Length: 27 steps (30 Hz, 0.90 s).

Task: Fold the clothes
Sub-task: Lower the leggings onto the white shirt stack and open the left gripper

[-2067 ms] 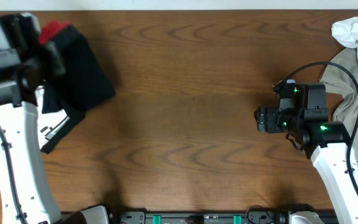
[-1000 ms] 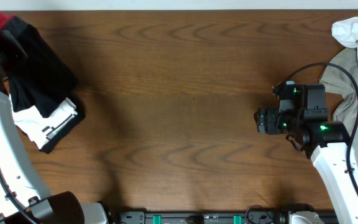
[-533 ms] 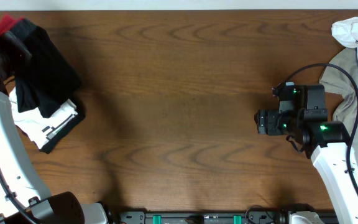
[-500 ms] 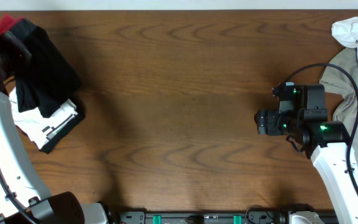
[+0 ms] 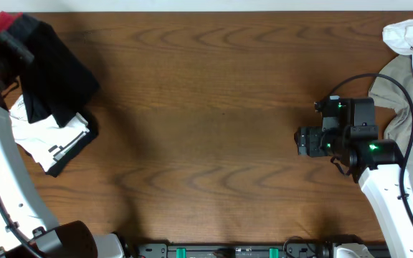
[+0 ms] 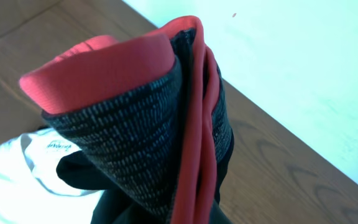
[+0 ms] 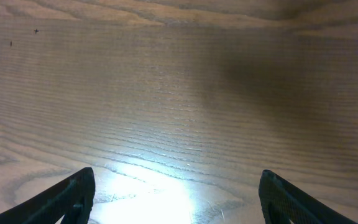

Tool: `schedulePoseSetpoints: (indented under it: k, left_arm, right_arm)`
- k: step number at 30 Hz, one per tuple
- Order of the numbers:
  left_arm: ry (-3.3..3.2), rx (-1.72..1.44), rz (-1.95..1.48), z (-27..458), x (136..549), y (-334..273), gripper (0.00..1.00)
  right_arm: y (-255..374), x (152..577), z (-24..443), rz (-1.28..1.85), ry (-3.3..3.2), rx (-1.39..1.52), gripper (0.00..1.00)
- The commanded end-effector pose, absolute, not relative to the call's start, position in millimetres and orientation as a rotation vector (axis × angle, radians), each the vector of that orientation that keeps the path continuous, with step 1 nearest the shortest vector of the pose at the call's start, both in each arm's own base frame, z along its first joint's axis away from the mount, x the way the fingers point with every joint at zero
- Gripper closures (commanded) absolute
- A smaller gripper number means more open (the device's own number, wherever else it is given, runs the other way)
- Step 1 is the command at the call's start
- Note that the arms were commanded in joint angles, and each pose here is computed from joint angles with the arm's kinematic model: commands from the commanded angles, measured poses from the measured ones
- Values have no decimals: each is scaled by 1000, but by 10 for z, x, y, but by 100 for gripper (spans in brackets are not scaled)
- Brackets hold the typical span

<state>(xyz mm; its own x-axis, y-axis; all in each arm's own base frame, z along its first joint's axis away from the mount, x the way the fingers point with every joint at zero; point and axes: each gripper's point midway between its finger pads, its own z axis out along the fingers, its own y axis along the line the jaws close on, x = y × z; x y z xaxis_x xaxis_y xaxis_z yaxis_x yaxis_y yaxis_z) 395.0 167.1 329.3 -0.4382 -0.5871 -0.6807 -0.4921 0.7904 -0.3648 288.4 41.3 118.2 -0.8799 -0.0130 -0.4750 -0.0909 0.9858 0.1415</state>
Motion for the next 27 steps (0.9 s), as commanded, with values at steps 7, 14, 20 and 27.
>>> schedulePoseSetpoints:
  k: [7,14,20,27]
  left_arm:
    - [2064,-953,-100,3354,3631,2050,94]
    - [2125,-1050,-80,2952,3621,2272,94]
    - [2172,-1135,-22,2636,3627,2493,94]
    - [2234,-1202,-26,2298,3636,2602,94]
  right_arm:
    - [374,2901,1194,198,2640,-80,18]
    - [373,2881,1183,198,2649,-79,18]
    - [371,2869,1177,198,2655,-79,18]
    - [371,2870,1177,197,2654,-79,17]
